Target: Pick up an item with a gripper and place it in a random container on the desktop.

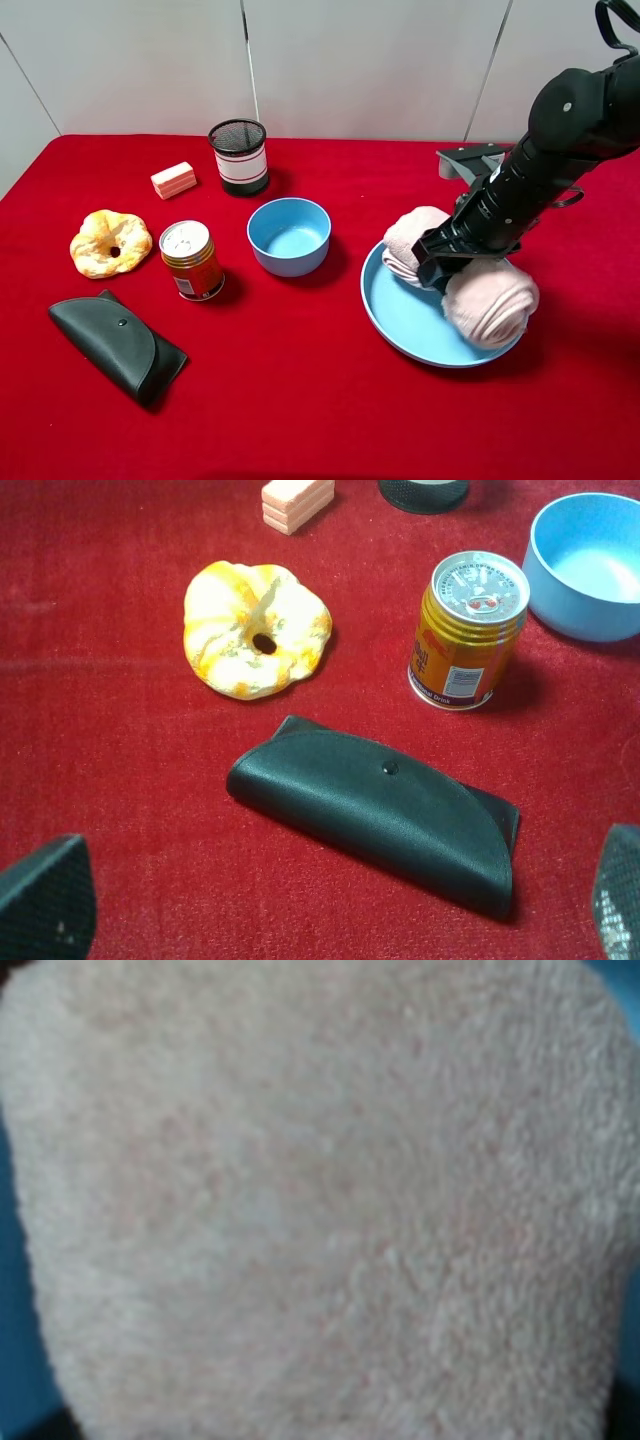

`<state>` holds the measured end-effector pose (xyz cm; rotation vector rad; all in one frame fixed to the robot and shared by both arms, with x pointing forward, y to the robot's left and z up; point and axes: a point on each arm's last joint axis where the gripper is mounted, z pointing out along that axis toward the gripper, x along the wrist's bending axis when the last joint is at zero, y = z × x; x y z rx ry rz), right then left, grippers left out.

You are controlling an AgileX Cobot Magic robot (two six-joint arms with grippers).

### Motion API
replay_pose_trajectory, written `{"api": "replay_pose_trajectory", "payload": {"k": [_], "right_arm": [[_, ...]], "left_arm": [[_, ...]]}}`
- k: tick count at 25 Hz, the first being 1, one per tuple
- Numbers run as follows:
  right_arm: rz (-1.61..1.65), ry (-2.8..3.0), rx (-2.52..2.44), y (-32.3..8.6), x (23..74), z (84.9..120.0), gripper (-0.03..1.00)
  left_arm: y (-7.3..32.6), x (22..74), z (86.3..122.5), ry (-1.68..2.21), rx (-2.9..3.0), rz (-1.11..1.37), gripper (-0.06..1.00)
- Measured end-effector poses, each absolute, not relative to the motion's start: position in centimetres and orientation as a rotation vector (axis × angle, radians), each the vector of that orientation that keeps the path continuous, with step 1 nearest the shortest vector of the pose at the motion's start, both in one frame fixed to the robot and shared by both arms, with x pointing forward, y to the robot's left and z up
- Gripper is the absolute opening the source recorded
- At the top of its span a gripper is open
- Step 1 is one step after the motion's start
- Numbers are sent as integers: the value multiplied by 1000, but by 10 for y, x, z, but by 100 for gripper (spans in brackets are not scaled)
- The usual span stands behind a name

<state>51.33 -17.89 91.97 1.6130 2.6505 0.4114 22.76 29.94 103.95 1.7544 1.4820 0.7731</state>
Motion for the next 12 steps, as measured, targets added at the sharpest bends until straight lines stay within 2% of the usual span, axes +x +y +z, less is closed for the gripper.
{"api": "replay_pose_trajectory", "payload": {"k": [4, 12], "right_arm": [[412, 2647, 1619, -179, 513, 920, 68], [412, 2643, 1628, -179, 513, 920, 69]], "left_arm": [[299, 228, 1039, 1482, 1754, 773, 100], [299, 228, 1039, 1482, 1754, 773, 100]]}}
